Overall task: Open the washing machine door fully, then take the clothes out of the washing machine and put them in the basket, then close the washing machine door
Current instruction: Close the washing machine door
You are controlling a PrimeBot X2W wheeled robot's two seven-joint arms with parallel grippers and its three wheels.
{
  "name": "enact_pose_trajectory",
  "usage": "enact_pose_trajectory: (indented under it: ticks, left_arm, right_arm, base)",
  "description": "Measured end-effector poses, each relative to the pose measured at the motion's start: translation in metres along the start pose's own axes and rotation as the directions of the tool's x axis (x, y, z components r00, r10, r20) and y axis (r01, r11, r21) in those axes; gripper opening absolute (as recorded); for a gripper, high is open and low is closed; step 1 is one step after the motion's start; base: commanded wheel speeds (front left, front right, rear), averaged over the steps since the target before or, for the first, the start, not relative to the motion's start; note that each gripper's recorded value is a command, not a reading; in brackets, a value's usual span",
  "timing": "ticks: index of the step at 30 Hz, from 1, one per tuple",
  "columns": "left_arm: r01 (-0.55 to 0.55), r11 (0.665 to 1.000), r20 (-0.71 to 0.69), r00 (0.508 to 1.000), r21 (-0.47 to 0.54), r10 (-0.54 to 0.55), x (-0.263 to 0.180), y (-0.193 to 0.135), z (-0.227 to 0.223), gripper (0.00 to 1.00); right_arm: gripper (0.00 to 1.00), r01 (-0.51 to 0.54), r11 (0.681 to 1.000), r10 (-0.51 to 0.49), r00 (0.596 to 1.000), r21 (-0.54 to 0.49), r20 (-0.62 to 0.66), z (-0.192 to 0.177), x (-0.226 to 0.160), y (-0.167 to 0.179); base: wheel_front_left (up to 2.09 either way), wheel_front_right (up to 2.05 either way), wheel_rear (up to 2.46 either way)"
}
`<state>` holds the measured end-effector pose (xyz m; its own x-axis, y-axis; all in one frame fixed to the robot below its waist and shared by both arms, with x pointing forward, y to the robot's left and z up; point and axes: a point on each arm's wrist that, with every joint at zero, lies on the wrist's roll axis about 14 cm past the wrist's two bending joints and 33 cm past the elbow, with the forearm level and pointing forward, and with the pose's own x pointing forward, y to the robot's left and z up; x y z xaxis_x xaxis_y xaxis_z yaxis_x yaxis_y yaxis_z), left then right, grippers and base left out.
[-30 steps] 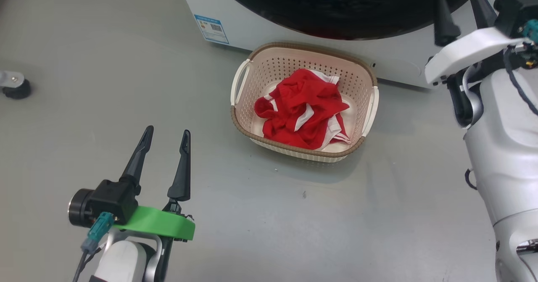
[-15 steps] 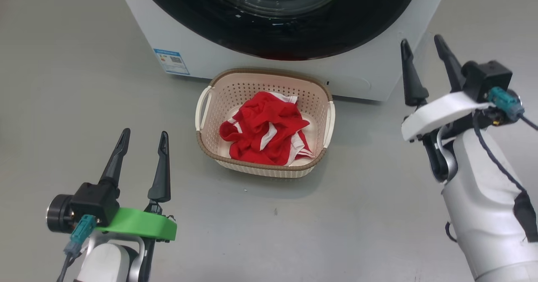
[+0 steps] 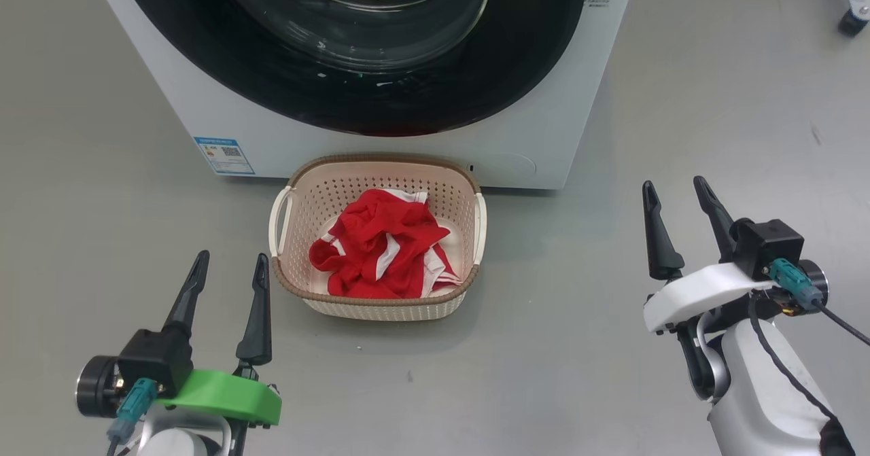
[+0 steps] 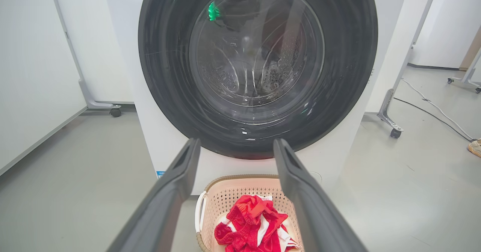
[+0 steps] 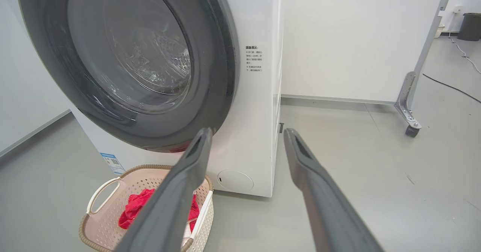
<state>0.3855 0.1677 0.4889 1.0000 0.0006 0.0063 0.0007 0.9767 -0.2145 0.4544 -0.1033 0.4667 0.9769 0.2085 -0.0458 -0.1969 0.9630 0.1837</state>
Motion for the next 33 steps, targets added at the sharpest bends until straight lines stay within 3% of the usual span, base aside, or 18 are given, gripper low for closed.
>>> enact_pose_trajectory:
  ticks: [14,33]
  left_arm:
    - [0.033,0.999,-0.048,0.998,-0.011,-0.033,-0.022,-0.014,-0.008,1.0]
    - [0.051,0.999,-0.058,0.997,-0.009,-0.052,-0.042,-0.02,-0.005,1.0]
  right_arm:
    - [1.0,0.08,0.997,-0.08,0.997,-0.002,0.006,-0.001,-0.063,-0.015]
    - [1.0,0.1,0.995,-0.1,0.995,0.006,0.022,0.0,-0.104,-0.009]
  base:
    - [0.0,0.0,0.0]
    - [0.0,0.0,0.0]
